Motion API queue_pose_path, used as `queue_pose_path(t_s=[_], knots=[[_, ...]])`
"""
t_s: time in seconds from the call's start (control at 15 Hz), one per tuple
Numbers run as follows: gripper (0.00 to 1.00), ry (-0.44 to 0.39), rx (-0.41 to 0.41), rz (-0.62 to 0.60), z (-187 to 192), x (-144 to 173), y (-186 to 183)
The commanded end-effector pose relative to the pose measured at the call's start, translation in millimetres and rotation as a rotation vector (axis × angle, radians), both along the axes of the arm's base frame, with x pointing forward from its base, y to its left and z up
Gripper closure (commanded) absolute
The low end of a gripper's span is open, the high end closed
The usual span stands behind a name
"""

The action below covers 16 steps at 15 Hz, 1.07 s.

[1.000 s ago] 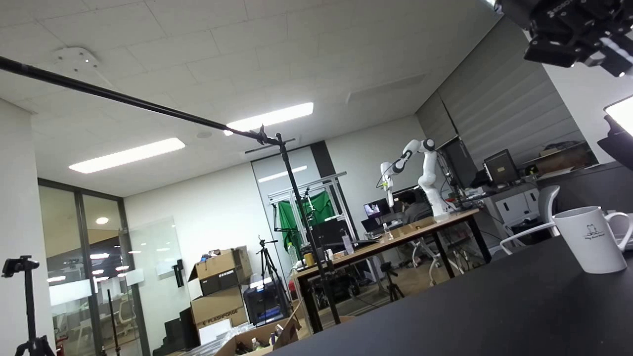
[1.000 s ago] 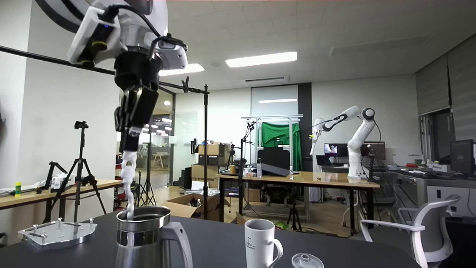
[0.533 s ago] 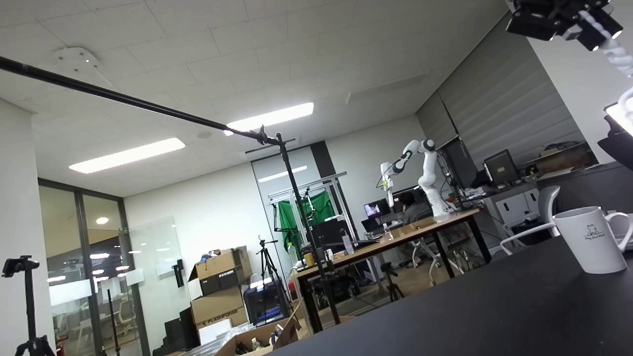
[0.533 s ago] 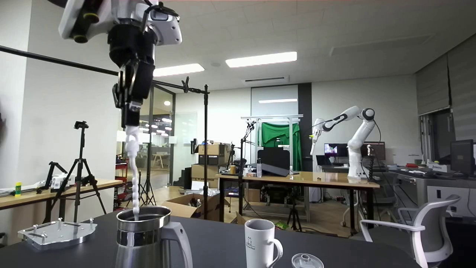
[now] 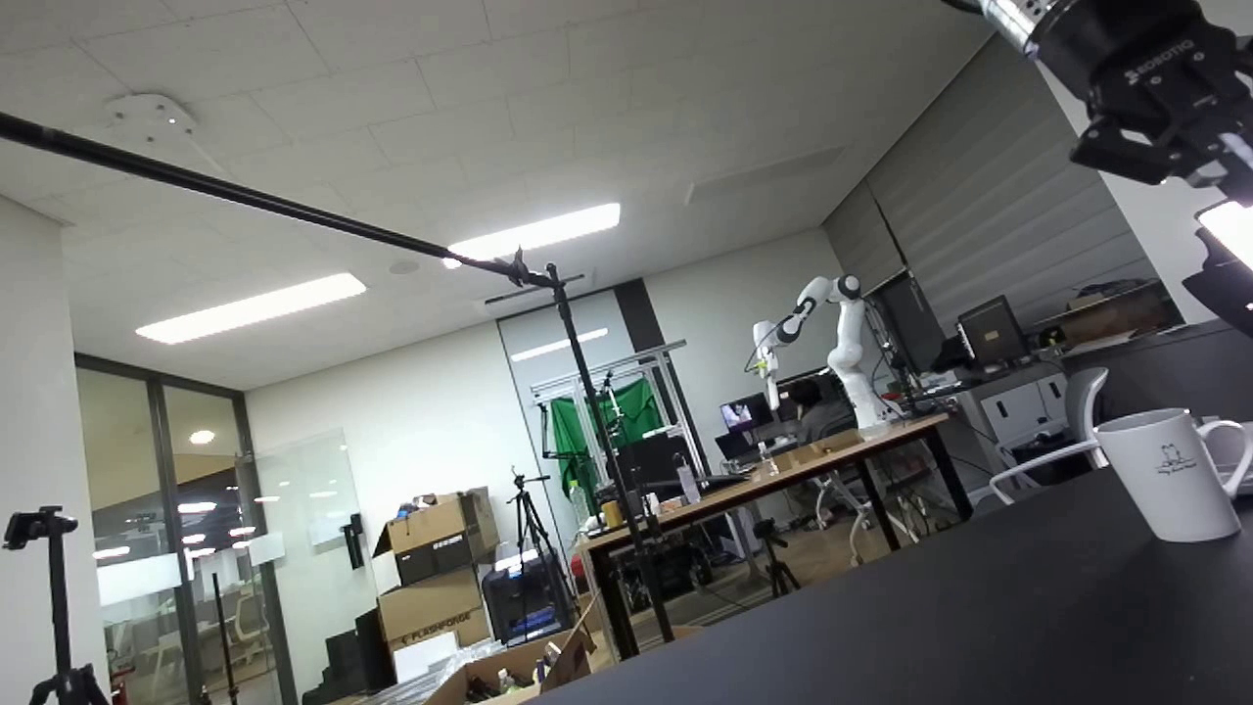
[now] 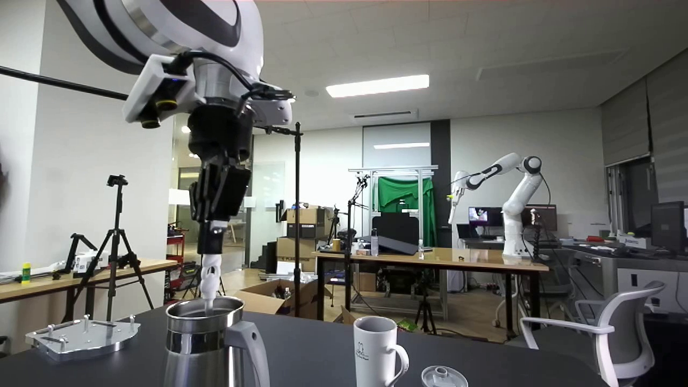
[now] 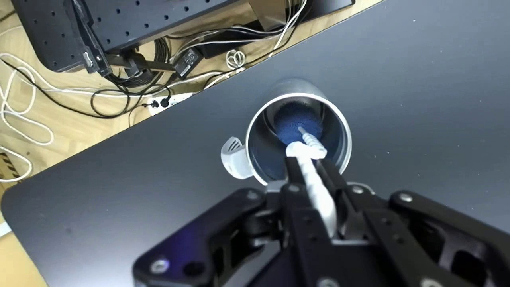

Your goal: Scrub the inside of the flask using the brush

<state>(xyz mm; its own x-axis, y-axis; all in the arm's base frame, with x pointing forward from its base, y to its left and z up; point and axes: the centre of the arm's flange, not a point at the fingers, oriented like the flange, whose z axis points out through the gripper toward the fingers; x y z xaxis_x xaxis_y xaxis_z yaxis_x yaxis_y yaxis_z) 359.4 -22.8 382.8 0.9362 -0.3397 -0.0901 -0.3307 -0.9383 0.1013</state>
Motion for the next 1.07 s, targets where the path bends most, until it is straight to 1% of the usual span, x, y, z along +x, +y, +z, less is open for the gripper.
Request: queue_pose_path(t_s=[0.0, 0.33, 0.73, 0.93, 1.0], knots=[[0.96, 0.032, -0.002, -0.013, 15, 3, 2], [0.96, 0.063, -0.04, 0.02, 64, -13, 24], [0.96, 0.007, -0.087, 0.044, 122, -29, 40], [0.96, -0.019, -0.094, 0.049, 141, -35, 45], [0.59, -0.015, -0.094, 0.054, 144, -36, 46]])
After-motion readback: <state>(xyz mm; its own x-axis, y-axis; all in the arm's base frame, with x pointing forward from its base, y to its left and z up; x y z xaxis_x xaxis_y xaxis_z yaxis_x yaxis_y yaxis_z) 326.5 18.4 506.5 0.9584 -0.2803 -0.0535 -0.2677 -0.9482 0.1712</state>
